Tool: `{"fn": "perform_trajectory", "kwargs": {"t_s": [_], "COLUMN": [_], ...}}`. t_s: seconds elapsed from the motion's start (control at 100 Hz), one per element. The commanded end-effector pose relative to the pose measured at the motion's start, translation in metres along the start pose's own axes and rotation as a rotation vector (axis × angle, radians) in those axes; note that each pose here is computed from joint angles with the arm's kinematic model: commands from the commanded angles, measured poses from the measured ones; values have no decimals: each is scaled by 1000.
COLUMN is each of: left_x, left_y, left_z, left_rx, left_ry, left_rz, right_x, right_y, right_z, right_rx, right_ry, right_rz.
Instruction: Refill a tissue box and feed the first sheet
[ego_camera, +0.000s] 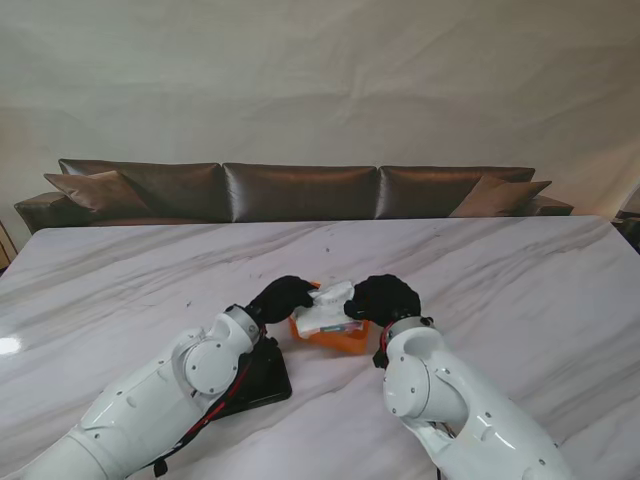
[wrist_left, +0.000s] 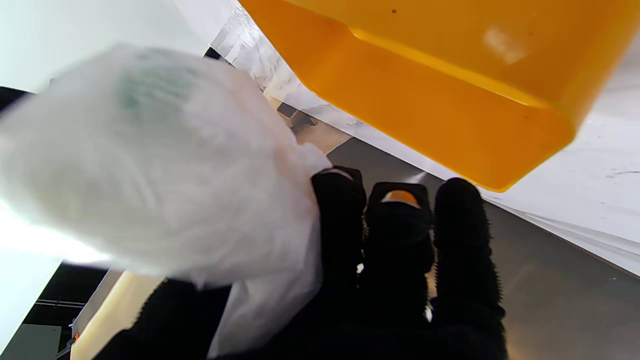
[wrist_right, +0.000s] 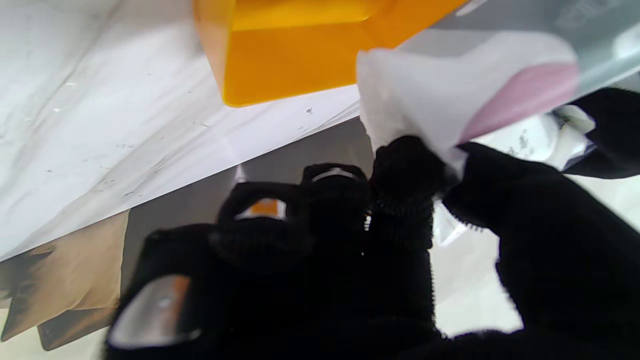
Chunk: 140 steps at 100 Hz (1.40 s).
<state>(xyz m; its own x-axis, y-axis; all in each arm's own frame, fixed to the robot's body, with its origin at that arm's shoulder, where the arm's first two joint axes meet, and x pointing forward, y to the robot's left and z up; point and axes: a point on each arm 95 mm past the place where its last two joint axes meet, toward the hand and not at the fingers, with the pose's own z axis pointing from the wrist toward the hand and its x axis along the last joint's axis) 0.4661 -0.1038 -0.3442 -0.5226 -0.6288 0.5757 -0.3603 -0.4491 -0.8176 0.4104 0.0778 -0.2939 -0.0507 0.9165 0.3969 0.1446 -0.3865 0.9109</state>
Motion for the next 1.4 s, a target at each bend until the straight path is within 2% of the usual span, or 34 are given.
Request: {"fn": "perform_trajectory", "kwargs": {"t_s": [0.0, 0.07, 0.26, 0.42, 0.52, 0.69, 0.82, 1.02, 1.25, 1.39], "left_x": [4, 3, -1, -3, -3, -1, 2, 3, 3, 5], "left_y": [1, 0, -5, -9, -8, -7, -13, -17, -19, -21], "left_z": [4, 4, -2, -8, -9, -3, 4, 10, 13, 15], "left_rx": [3, 28, 63, 69, 63, 86, 92, 93, 103, 106], "left_ry": [2, -7, -42, -63, -68, -57, -44, -42, -55, -57], "left_rz": [-5, -2, -4, -4, 32, 43, 50, 56, 21, 10], "right_x": [5, 6, 3, 2, 2, 3, 2, -7, -14, -13], "right_y": [2, 3, 4, 3, 1, 0, -1, -4, -8, -10], "right_z": [5, 11, 22, 25, 25, 26, 25, 20, 13, 13], "right_rx": [14, -3, 26, 46, 51, 64, 33, 23, 122, 177], "right_ry": [-4, -37, -80, -93, -92, -90, -81, -72, -55, -43], "right_rz": [6, 4, 13, 33, 41, 65, 93, 27, -69, -71]}}
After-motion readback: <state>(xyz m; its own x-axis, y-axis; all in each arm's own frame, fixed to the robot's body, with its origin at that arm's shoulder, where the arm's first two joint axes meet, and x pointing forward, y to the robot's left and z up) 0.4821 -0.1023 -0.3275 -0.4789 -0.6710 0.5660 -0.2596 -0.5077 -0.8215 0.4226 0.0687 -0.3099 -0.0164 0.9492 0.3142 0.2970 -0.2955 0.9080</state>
